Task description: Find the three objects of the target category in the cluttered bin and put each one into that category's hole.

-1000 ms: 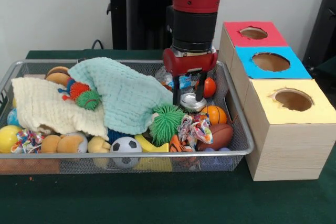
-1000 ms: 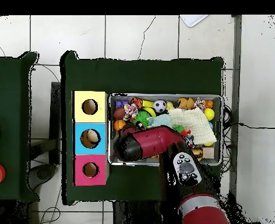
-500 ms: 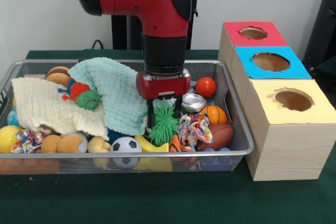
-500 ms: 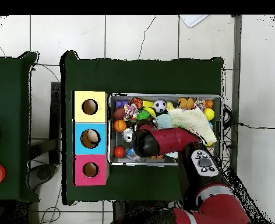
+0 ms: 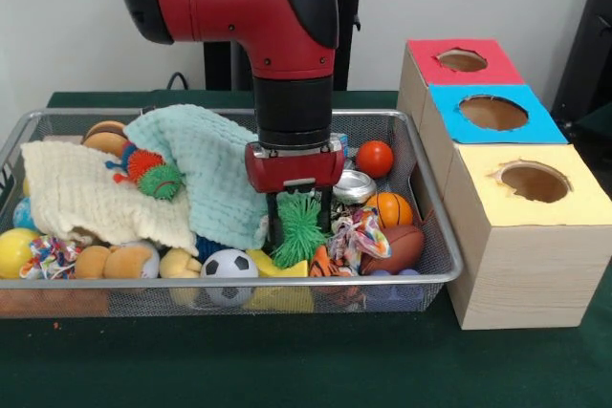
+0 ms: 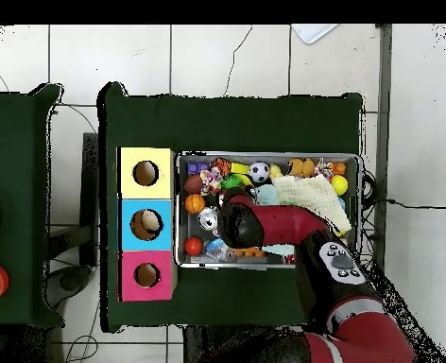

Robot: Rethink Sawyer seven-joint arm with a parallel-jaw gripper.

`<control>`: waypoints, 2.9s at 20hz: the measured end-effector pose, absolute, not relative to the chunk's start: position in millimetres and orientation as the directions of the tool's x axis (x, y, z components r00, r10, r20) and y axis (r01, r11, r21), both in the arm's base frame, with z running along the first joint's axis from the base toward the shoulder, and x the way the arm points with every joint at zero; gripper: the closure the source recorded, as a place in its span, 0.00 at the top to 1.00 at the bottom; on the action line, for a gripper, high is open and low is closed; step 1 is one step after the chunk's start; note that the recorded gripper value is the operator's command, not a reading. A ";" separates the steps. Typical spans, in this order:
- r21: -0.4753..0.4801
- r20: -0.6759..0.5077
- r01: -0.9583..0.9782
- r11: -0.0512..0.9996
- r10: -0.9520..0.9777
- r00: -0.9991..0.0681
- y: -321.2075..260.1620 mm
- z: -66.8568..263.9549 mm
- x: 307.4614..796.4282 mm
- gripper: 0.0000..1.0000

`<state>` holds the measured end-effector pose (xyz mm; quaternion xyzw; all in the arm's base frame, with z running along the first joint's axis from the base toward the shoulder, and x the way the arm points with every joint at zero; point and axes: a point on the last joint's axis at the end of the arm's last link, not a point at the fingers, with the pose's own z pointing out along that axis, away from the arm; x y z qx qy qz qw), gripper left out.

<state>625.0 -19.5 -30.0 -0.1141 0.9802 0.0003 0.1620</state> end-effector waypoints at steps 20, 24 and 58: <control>0.032 -0.204 -0.184 0.982 -0.174 -0.963 12.8 16.0 611.1 1.00; 0.043 -0.219 -0.181 0.983 -0.167 -0.961 17.4 -0.4 606.8 1.00; 0.002 -0.342 -0.231 0.973 -0.217 -0.914 53.9 36.9 645.6 1.00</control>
